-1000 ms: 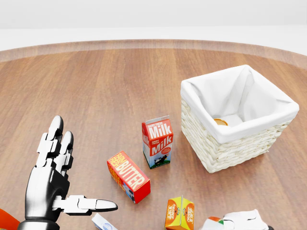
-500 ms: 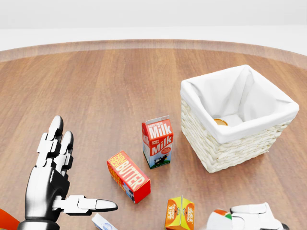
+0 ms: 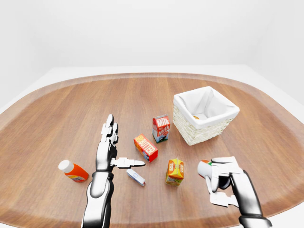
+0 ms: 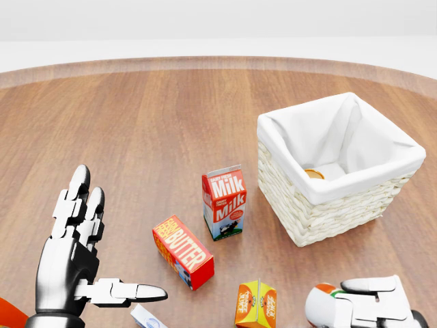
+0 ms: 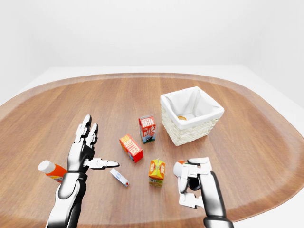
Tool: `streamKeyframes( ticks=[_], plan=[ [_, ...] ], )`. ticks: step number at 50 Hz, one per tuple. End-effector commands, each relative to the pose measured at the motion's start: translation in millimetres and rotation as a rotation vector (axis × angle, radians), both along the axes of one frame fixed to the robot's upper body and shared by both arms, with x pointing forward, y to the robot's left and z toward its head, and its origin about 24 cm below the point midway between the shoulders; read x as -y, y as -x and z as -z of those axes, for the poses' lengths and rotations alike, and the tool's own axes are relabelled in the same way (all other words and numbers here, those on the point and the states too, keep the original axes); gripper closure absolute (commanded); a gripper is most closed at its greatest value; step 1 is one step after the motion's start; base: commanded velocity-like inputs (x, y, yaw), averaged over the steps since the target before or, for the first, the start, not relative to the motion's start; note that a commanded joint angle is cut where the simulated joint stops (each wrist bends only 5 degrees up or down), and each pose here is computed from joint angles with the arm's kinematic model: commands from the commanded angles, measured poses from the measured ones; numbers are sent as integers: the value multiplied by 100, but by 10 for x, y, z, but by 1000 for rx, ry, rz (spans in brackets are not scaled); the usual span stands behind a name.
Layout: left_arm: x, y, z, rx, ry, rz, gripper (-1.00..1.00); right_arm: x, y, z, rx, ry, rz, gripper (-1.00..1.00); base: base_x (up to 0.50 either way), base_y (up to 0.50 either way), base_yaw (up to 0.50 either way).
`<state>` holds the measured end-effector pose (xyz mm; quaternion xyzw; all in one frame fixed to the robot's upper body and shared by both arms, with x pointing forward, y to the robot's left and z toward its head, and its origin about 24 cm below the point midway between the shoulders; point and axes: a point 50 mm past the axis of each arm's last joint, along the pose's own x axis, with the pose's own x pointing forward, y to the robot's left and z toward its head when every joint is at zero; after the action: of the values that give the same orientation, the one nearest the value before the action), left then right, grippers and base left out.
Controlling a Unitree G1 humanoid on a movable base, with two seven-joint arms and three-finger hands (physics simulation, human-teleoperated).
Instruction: Pick up the alphabet soup and the tomato sauce, and put them in the basket.
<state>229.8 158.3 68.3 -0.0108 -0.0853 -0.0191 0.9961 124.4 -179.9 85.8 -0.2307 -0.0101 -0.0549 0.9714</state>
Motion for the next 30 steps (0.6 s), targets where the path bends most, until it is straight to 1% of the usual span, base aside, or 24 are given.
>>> streamKeyframes(
  ticks=[1,5,6,9,25,30],
  plan=[
    [-8,-6,-5,3,7,-4,-100,-84,-69,-156,89,54,-17,100,0,0,0],
    [-8,-6,-5,3,7,-4,-100,-148,-109,-266,146,84,-58,100,0,0,0],
    [-8,-6,-5,3,7,-4,-100,-273,-195,-582,290,147,-158,100,0,0,0],
    [-8,-6,-5,3,8,-4,-100,-342,-197,-735,370,187,-204,100,0,0,0],
    [-8,-6,-5,3,8,-4,-100,-346,-281,-950,402,212,-205,100,0,0,0],
    [-8,-6,-5,3,8,-4,-100,-383,-286,-1042,445,239,-224,100,0,0,0]
  ],
)
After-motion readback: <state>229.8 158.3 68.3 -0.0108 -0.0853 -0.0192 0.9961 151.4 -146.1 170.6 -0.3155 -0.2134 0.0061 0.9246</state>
